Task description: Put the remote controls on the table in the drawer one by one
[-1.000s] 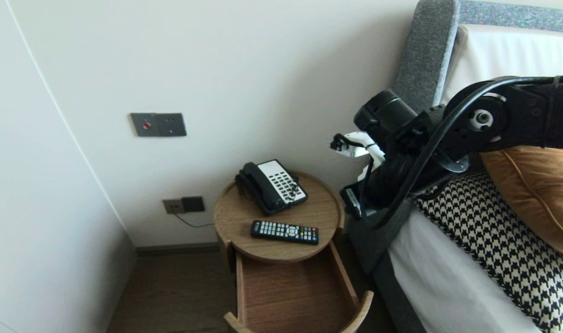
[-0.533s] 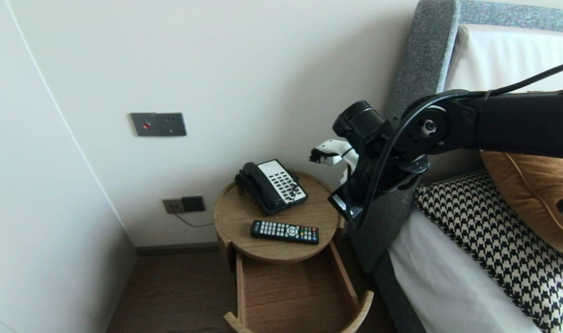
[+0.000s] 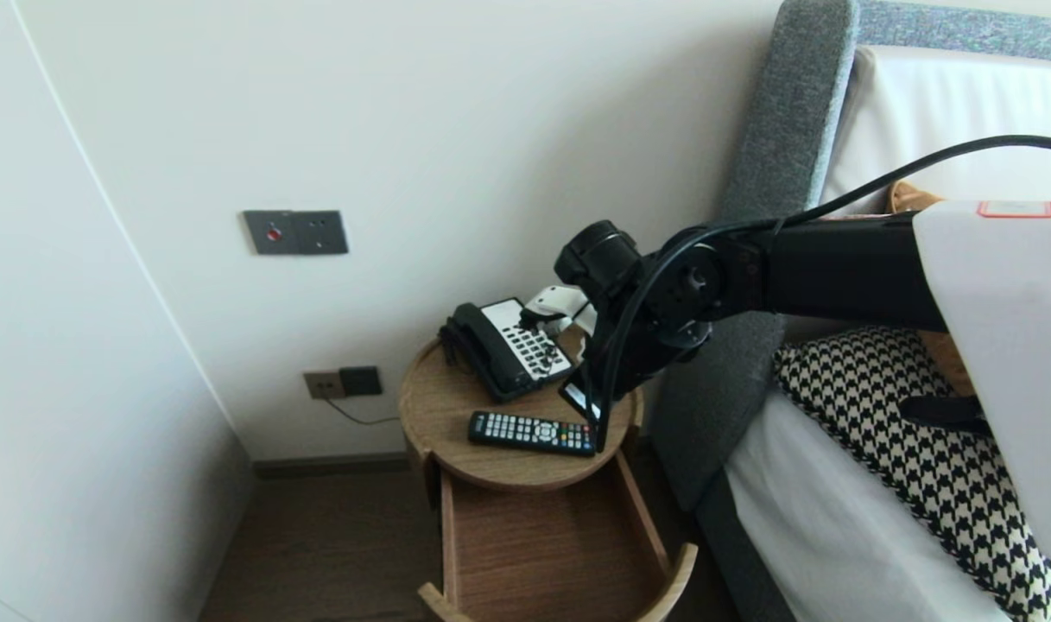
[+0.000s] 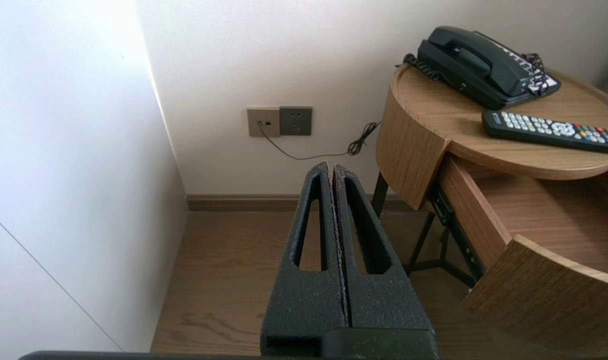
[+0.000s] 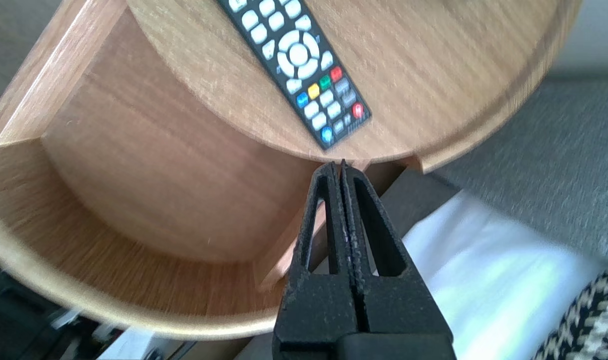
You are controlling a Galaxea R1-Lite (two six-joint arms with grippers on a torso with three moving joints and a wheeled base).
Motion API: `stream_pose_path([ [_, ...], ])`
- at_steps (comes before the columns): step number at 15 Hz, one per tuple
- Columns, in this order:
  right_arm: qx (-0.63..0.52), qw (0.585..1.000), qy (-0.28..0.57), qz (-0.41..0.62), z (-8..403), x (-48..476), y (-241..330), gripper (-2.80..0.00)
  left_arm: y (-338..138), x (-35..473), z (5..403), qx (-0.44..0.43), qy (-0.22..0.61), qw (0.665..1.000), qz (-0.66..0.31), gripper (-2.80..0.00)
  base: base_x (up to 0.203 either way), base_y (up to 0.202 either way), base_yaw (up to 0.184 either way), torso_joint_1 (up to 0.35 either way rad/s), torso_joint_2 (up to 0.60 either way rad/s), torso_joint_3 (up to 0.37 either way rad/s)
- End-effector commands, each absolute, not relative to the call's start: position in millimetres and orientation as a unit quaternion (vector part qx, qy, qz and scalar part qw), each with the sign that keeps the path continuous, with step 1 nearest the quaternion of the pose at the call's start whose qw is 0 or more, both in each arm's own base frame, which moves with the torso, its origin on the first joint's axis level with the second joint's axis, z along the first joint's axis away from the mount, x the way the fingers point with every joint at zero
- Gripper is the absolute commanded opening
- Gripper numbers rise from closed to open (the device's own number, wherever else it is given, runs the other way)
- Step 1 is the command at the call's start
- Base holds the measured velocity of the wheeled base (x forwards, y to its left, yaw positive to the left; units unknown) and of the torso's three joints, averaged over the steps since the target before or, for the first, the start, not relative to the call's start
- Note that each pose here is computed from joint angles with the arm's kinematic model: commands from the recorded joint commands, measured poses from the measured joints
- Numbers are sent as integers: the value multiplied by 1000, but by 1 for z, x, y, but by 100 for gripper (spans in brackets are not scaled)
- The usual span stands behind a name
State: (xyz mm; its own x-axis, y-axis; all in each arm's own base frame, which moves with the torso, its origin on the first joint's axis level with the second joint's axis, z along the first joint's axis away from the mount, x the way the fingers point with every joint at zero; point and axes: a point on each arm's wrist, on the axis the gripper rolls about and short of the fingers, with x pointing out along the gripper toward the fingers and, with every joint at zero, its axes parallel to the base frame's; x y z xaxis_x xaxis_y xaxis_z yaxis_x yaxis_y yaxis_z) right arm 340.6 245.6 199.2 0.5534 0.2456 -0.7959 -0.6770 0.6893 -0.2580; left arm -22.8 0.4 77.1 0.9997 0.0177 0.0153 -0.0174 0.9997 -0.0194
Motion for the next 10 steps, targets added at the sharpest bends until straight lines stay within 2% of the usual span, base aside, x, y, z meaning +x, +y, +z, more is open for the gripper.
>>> stream_pose_path([
  [1,-287,831,388,277,182,349,253,-280,0,-23,77,-10,-9,1000,9,-280,0,0,0,0,0,0],
  [2,-286,833,384,277,181,350,254,0,0,-23,77,-10,-9,1000,9,-280,0,0,0,0,0,0],
  [10,-290,837,332,323,155,369,276,0,0,-23,77,-10,-9,1000,9,-280,0,0,0,0,0,0],
])
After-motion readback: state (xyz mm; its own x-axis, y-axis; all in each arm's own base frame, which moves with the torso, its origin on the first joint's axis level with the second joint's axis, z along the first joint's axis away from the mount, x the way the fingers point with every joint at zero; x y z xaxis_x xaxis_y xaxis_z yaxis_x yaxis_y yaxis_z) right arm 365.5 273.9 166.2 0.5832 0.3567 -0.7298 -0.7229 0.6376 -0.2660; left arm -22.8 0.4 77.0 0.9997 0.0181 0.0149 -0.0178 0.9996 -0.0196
